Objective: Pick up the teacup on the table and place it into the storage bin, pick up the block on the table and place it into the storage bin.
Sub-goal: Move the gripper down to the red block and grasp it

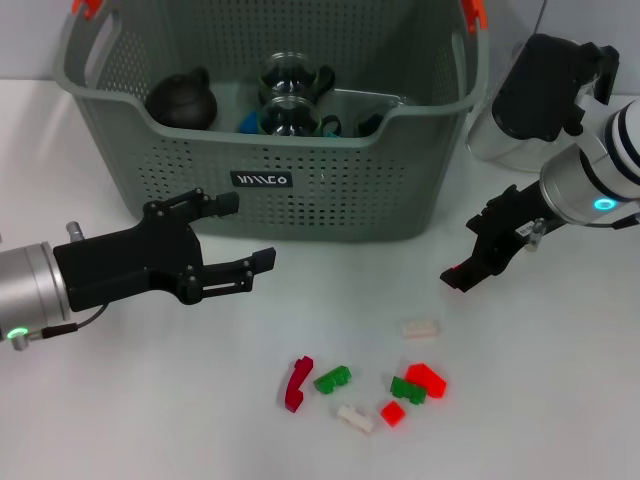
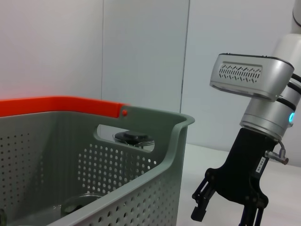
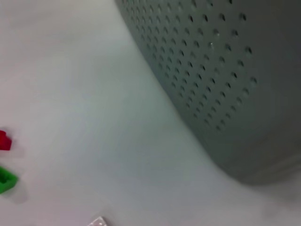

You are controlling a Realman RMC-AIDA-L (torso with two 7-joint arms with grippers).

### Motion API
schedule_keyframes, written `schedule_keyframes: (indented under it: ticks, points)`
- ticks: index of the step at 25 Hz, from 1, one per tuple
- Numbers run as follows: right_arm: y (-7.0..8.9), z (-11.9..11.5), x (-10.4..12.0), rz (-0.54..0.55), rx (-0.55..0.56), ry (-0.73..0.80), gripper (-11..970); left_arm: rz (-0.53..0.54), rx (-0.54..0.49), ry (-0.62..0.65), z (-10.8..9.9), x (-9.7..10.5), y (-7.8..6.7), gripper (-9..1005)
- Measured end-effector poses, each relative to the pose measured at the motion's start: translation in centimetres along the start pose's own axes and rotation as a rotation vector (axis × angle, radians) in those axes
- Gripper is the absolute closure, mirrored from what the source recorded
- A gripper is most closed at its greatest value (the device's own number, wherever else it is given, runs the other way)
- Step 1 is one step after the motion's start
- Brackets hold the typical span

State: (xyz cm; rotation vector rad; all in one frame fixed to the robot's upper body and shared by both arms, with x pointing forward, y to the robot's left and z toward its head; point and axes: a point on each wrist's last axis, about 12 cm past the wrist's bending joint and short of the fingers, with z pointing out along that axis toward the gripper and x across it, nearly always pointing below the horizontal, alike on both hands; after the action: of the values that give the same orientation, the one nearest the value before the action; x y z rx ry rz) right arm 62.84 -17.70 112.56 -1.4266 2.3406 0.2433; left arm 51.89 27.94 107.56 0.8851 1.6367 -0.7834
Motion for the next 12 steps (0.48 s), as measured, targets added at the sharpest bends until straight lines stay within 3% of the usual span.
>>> schedule_keyframes:
  ticks: [12]
  points:
    - [-0.11,0.67,0.18,0.003,0.018,-0.003,103,-0.001,-0.006,0.002,0.15,-0.11,0.18,134]
